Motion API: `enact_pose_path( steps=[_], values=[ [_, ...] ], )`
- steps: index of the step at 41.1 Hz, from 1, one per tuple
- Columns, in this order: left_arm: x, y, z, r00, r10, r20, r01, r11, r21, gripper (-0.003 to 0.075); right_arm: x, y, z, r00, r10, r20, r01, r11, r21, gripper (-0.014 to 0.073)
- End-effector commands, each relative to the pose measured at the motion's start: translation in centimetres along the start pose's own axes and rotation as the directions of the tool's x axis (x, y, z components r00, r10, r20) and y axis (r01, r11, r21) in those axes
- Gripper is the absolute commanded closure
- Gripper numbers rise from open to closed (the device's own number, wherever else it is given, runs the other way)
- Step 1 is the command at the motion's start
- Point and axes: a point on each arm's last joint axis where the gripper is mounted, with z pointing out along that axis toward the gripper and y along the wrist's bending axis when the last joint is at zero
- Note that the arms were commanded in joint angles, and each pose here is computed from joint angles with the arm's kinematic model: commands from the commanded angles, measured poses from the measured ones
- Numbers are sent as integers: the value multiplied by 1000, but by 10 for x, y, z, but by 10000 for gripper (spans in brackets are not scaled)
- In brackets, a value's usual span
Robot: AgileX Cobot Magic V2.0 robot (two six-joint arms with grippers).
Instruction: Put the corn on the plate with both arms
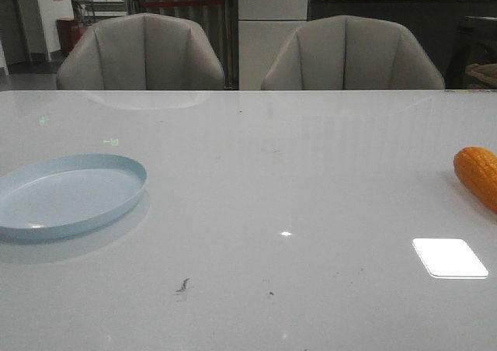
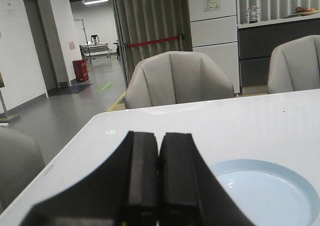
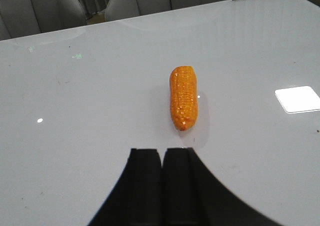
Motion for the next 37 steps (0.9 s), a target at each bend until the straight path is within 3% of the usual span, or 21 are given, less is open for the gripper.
enact_pose_path(
  steps=[1,13,22,31,37],
  values=[
    [4,-1,-1,998,-13,63,13,1000,-5,627,-15,2,-4,992,-10,127,12,1000,-13,538],
    [4,-1,-1,998,-13,63,13,1000,-5,627,-15,2,-4,992,-10,128,12,1000,-13,538],
    [-1,1,-1,991,-69,113,72,997,-18,627,-23,3,-6,977,-8,211,12,1000,-19,538],
    [-30,7,-5,955,-66,289,83,996,-45,627,-52,6,-16,890,11,455,9,999,-42,538],
    [-64,12,-8,934,-25,355,46,998,-52,627,-90,16,-37,851,7,524,29,998,-61,538]
  ],
)
